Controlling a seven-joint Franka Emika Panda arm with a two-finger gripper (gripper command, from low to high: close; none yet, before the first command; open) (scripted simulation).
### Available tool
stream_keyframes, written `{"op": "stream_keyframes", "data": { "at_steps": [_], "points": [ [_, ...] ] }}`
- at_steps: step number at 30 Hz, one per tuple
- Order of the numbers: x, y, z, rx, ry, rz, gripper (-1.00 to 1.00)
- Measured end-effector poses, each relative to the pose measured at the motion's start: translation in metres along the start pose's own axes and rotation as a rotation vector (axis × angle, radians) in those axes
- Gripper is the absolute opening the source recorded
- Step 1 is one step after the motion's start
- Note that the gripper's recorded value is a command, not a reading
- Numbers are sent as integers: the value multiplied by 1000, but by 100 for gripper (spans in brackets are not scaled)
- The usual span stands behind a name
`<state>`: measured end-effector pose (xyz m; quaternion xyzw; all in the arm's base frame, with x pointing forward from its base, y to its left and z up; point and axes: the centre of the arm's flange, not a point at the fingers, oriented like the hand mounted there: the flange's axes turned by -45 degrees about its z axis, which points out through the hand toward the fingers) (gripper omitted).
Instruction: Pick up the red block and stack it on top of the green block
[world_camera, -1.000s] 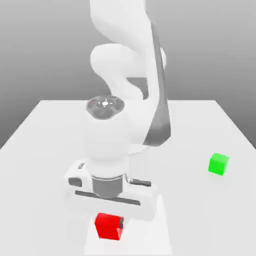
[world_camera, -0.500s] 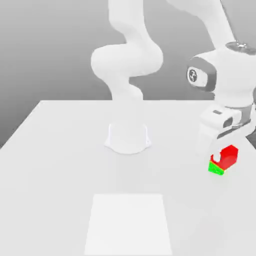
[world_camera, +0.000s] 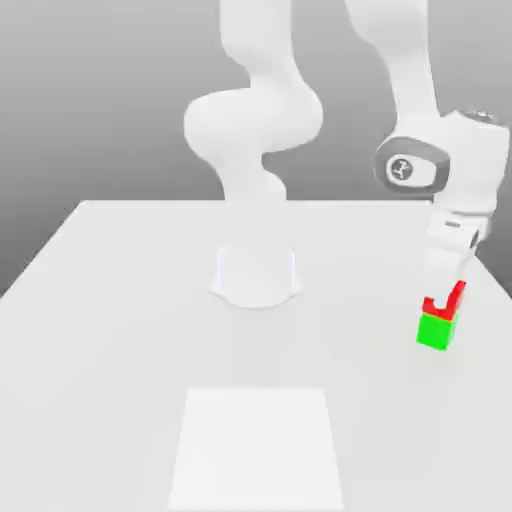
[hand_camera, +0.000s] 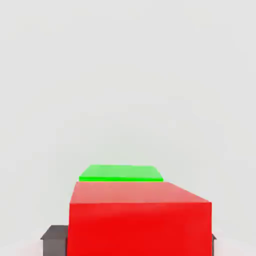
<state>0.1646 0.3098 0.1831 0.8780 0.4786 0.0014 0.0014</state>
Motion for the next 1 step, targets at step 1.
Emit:
{"op": "stream_keyframes", "data": {
  "at_steps": [1],
  "points": [
    [0, 0, 0, 0, 0, 0, 100]
  ]
}}
